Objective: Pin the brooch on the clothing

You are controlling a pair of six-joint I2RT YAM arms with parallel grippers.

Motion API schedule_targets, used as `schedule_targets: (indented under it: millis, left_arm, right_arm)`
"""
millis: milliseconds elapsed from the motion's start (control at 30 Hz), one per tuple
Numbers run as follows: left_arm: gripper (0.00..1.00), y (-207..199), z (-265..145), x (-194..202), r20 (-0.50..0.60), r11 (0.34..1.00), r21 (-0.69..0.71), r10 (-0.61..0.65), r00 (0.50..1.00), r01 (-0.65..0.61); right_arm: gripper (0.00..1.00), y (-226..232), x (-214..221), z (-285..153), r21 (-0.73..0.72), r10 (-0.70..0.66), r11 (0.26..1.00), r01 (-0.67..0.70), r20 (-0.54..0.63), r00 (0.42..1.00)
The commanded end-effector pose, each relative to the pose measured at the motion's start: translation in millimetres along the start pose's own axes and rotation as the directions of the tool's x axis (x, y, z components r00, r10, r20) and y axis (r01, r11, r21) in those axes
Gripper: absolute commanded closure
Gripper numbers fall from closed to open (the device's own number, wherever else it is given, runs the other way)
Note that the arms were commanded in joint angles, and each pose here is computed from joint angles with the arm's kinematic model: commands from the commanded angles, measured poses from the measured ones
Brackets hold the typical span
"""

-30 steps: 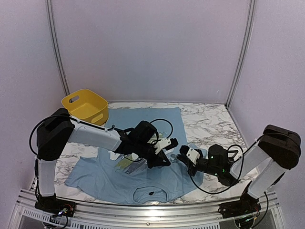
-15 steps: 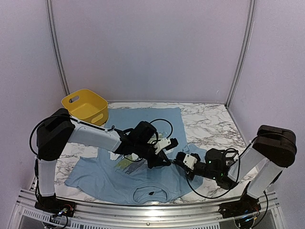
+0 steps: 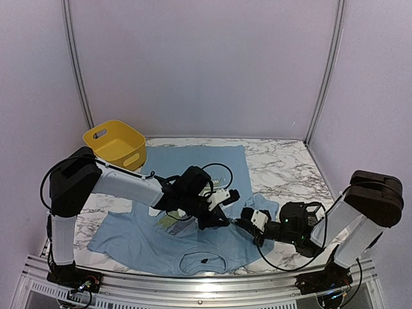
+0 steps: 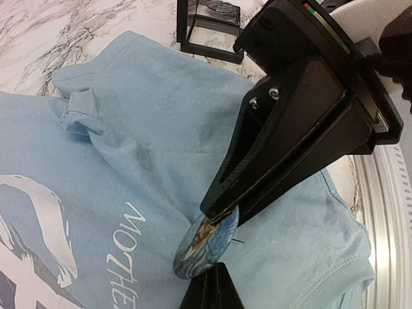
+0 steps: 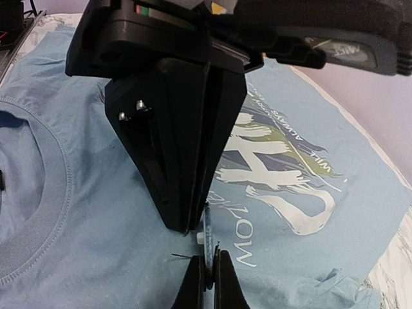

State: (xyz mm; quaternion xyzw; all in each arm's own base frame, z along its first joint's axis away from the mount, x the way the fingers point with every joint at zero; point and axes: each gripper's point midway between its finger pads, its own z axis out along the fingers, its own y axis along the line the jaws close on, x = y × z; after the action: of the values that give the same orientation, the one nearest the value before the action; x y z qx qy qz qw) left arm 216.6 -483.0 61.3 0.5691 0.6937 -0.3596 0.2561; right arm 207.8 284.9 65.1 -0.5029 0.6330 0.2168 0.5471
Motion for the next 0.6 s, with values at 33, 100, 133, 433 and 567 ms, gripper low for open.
schedule_targets:
  millis: [33,100,133,433,567]
  left_arm:
    - [0.92,-1.1,-15.2,-15.1,0.046,0.999,-0.024,0.042,0.998,-0.041]
    - [0.97,-4.2,-16.7,-14.2,0.048,0.998,-0.013,0.055,0.997,-0.054]
    - [1.00,-4.6,-16.9,-14.1,0.050,0.998,-0.012,0.057,0.997,-0.057]
    - [1.00,-2.7,-12.9,-8.3,0.044,0.998,-0.015,0.063,0.997,-0.062]
    - [1.00,-2.8,-12.4,-8.5,0.047,0.998,-0.017,0.066,0.997,-0.065]
  right_arm:
    - [1.00,6.9,-20.0,-0.8,-0.057,0.042,0.998,-0.037,0.076,0.996]
    - [1.00,0.1,-20.6,-0.9,-0.024,0.047,0.999,-0.045,0.078,0.996]
    - [1.00,-5.0,-22.6,-1.7,0.002,0.047,0.999,-0.047,0.086,0.995]
    - [1.00,-37.0,-12.9,8.6,0.111,0.072,0.991,-0.075,0.031,0.997]
    - [1.00,-37.1,-9.7,7.9,0.121,0.053,0.991,-0.055,0.020,0.998]
